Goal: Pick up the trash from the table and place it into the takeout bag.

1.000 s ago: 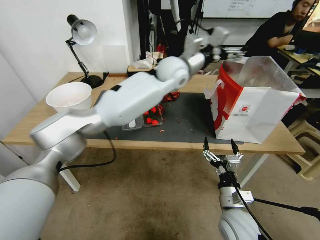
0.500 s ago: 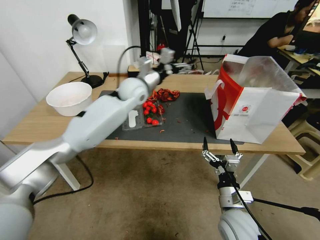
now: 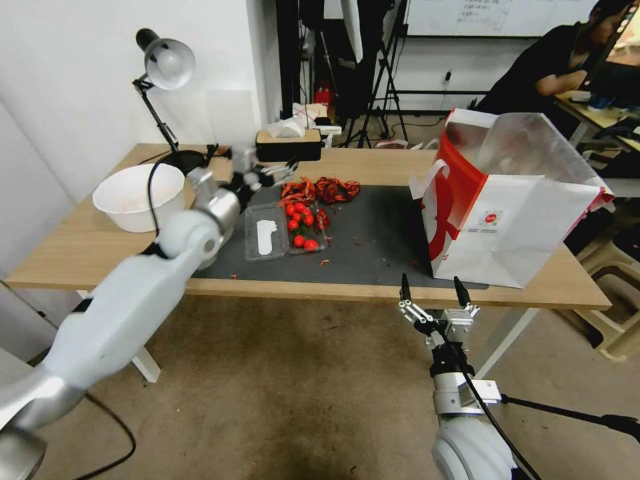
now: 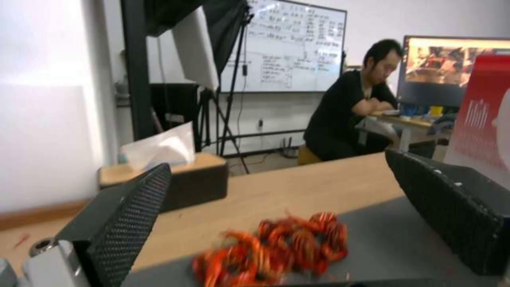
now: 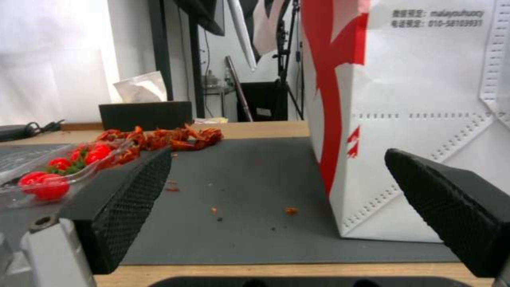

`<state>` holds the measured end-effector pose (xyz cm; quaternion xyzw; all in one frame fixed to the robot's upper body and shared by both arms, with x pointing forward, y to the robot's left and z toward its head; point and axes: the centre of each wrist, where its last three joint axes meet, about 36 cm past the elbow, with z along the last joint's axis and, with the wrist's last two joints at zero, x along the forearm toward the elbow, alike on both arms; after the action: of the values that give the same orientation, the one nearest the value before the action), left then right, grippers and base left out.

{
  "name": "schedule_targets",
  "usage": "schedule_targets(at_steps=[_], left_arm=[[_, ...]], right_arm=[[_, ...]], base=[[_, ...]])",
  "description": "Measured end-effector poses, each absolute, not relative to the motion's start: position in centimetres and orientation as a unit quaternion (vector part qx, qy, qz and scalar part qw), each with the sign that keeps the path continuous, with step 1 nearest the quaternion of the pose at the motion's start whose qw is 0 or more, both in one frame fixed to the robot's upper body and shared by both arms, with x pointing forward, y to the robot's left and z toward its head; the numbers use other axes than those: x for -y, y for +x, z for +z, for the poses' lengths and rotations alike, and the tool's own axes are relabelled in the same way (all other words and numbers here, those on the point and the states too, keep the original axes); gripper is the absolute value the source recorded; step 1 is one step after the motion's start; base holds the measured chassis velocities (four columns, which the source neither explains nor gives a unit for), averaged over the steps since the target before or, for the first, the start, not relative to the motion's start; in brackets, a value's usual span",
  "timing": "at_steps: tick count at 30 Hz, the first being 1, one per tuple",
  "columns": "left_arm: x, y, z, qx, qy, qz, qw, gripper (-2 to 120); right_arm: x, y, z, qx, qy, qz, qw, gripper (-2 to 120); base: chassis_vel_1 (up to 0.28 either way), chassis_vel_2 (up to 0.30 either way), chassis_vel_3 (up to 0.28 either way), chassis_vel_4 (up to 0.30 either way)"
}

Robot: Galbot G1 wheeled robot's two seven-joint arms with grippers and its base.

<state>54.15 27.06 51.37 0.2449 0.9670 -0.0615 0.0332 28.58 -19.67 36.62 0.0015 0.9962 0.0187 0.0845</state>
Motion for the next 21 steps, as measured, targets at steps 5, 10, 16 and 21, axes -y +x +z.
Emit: schedule_targets(at_steps=[5,10,16,21], left_arm=[[-28.1,52.2,50.8,-0.970,0.230,-0.065,0.038,100],[-29.3,50.0,49.6,-0.975,0.205,-0.063,0.050,100],[-30.6,47.5,49.0,-0.980,0.176,-0.060,0.065,100],[-30.2,44.1,47.5,-0.984,0.151,-0.051,0.078,100]], right_arm=[[19.3,28.6,36.6,-0.996,-0.002,0.020,0.083,100],[19.1,28.5,36.5,-0.996,-0.003,0.020,0.081,100],[18.9,28.4,36.3,-0.997,-0.004,0.020,0.080,100],[18.8,28.1,36.2,-0.997,-0.003,0.021,0.079,100]], base=[[0.000,0.000,0.000,0.000],[0.000,0.000,0.000,0.000],[0.000,0.000,0.000,0.000],[0.000,0.000,0.000,0.000]])
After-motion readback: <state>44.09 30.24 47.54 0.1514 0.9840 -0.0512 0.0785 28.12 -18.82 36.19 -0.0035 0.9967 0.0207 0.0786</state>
